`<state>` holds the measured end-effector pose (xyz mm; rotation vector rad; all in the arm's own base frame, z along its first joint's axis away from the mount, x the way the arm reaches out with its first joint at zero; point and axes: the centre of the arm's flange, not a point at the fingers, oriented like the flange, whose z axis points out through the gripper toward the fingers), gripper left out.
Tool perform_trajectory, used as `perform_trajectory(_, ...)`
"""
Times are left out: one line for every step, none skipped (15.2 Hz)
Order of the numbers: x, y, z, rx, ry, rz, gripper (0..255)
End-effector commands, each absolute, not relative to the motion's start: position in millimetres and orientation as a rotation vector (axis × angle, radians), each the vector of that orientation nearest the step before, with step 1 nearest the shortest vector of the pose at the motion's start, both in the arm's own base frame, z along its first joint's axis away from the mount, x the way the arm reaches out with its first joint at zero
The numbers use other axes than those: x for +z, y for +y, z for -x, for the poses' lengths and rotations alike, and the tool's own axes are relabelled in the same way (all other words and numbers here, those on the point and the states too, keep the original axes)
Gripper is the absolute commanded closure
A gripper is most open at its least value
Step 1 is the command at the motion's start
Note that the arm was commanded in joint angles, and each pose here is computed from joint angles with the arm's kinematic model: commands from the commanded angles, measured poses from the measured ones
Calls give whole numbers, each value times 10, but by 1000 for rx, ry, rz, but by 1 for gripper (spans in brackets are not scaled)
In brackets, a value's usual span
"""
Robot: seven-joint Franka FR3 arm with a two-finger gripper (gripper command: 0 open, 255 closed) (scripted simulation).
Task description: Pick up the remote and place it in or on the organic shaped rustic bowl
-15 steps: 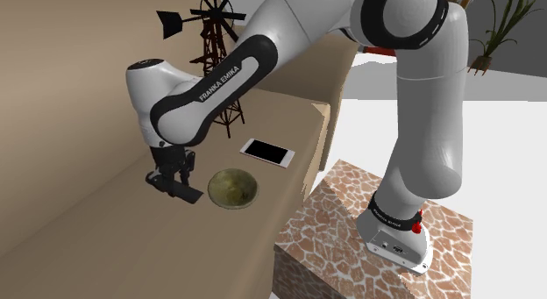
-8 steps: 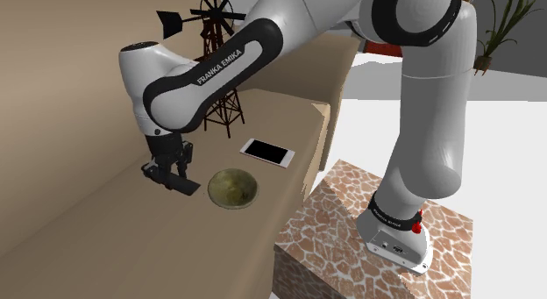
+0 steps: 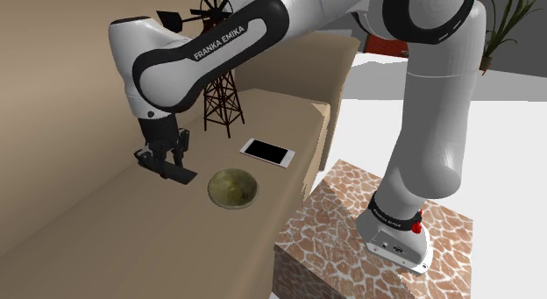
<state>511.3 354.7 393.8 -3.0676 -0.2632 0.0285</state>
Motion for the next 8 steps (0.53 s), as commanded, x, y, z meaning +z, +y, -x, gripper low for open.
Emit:
perform_trajectory(4047, 3538, -5104, 29, -263, 3068, 255)
perform_trajectory(4100, 3538, -5104, 29, -263, 3068, 255)
perform_trajectory(4153, 3538, -5104, 29, -263, 3068, 255)
perform_trajectory(4206, 3538, -5104, 29, -263, 3068, 255)
perform_trajectory(4259, 3538, -5104, 29, -263, 3068, 255)
perform_trajectory(4311, 3538, -5104, 29, -263, 3068, 255)
perform_trajectory(4364, 3538, -5104, 29, -263, 3068, 255)
perform_trajectory(4417, 3538, -5104, 29, -263, 3068, 255)
